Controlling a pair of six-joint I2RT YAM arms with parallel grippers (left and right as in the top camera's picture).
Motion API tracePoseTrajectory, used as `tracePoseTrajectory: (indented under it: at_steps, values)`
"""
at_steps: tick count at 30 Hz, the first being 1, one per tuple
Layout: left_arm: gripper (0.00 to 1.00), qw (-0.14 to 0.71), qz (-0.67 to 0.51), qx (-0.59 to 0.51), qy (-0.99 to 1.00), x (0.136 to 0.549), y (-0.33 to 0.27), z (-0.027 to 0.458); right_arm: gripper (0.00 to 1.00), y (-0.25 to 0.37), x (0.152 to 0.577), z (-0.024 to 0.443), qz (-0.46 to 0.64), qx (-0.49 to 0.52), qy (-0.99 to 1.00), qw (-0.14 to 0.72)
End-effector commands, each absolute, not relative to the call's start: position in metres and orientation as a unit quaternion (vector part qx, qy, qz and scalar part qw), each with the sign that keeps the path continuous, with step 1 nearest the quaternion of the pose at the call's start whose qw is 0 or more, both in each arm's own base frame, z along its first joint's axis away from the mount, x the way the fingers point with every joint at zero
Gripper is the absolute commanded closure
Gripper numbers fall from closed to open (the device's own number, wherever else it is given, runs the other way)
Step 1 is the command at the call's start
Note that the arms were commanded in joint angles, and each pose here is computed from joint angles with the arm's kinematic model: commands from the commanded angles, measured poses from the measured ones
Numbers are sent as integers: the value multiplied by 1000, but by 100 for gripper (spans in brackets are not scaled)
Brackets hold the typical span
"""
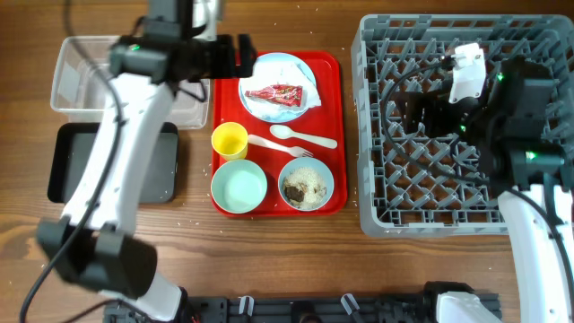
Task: Sort waste into correct bins and load items into the dishwasher rack
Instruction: 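Carry the napkin and wrapper left and drop them into the clear bin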
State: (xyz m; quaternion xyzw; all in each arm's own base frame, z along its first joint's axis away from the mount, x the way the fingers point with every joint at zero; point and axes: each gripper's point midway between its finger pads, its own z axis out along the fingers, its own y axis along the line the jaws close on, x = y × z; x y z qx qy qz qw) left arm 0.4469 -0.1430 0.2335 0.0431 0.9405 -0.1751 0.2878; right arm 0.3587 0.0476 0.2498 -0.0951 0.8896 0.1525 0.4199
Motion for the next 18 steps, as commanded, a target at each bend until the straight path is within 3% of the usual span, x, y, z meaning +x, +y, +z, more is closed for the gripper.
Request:
tracePoseTrajectory:
  at_steps: [1, 10, 18]
  values:
    - [0, 272, -178, 72, 943, 470, -173, 193, 0, 52, 361, 246, 185, -59, 897, 397]
    - [0, 216, -87, 270, 934, 494, -201, 49, 0, 50, 361, 238, 181, -55, 903, 385]
    - [2, 244, -66, 293, 922, 519, -207, 11, 0, 50, 359, 237, 181, -55, 905, 381]
